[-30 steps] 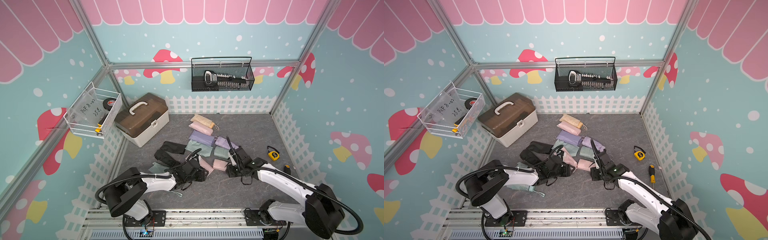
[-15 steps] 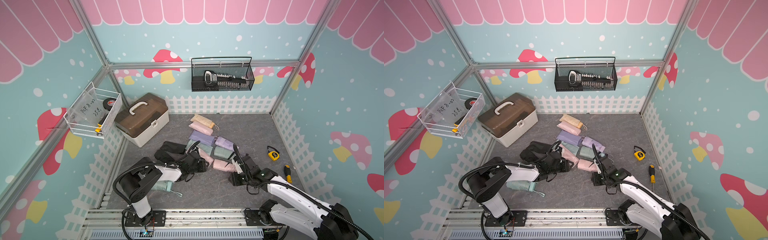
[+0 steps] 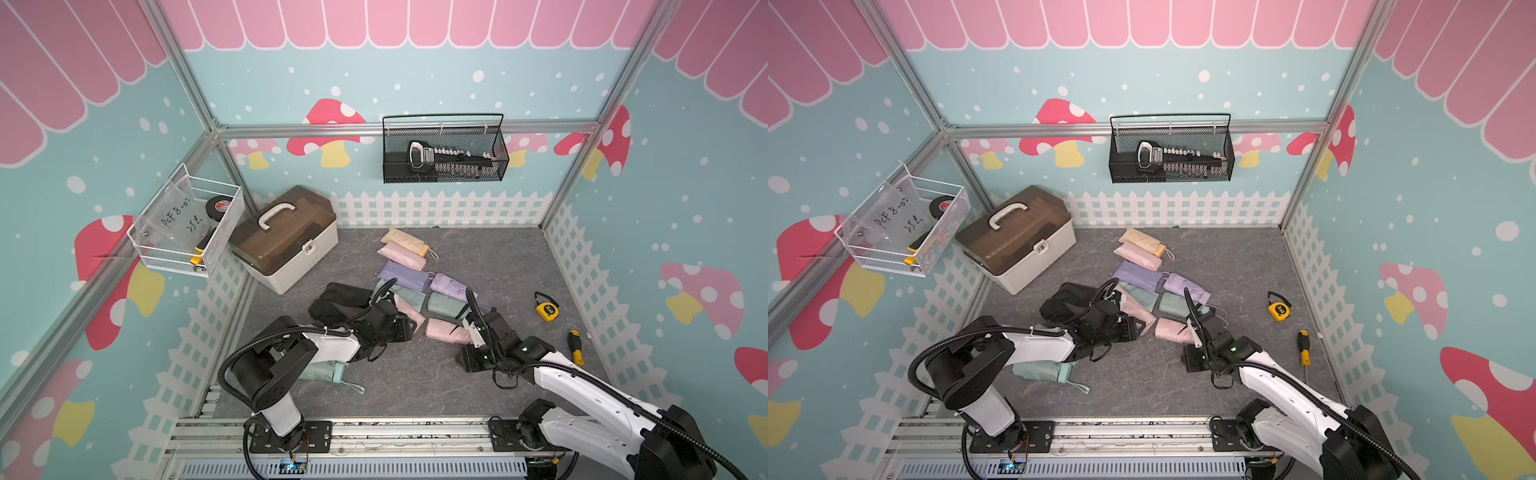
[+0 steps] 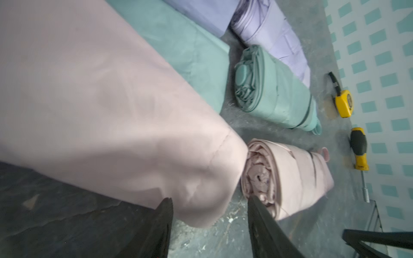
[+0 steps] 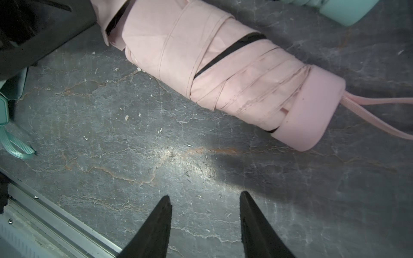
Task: Take umbrellas out of sleeves
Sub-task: Adjust the umbrella sleeve at the center of the board, then adjust the umbrella at the center of the board.
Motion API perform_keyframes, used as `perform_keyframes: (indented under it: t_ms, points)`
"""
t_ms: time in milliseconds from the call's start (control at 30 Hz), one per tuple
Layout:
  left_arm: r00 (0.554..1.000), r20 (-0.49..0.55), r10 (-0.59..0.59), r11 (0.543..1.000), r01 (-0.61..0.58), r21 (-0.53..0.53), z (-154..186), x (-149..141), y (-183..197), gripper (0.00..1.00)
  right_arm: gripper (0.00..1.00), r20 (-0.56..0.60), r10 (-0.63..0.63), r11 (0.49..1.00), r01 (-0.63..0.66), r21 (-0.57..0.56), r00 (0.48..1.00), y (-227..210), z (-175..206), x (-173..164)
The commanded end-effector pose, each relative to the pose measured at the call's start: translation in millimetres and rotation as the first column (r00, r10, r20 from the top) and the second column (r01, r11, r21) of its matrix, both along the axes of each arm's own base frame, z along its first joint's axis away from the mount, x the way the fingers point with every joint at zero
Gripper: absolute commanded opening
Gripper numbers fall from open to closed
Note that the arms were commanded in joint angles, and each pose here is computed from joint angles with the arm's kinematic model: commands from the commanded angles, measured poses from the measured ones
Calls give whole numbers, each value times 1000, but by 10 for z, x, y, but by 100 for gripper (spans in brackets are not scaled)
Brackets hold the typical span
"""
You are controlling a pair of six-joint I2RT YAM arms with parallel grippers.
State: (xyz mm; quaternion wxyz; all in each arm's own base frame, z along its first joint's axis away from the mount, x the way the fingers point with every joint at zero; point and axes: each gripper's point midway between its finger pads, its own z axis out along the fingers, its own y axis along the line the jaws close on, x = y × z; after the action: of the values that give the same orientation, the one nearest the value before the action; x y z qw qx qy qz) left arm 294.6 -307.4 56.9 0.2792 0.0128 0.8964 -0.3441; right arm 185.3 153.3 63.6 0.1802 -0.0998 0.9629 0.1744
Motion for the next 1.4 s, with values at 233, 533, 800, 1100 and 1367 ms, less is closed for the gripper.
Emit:
perform_keyframes:
  t_ms: [233, 533, 800, 1100, 1367]
  points:
    - [975, 213, -63, 992, 85, -95, 1212, 301, -205, 69, 51, 78, -4, 998, 9, -60, 997, 9, 188, 280]
    - [979, 203, 27, 1000, -28, 3, 1029, 1291, 125, 69, 53, 106, 22, 988, -5, -156, 994, 43, 301, 623]
    - [985, 168, -25, 1000, 23, 18, 714, 1841, 5, 68, 53, 95, 30, 985, -14, -173, 995, 87, 263, 809]
    - [995, 97, -21, 999, 17, 37, 368, 1596, 130, 68, 53, 65, 37, 986, -26, -162, 997, 99, 114, 779]
    - [998, 56, -36, 998, 33, 53, 217, 1306, 249, 68, 53, 40, 27, 994, -22, -103, 999, 189, 10, 743]
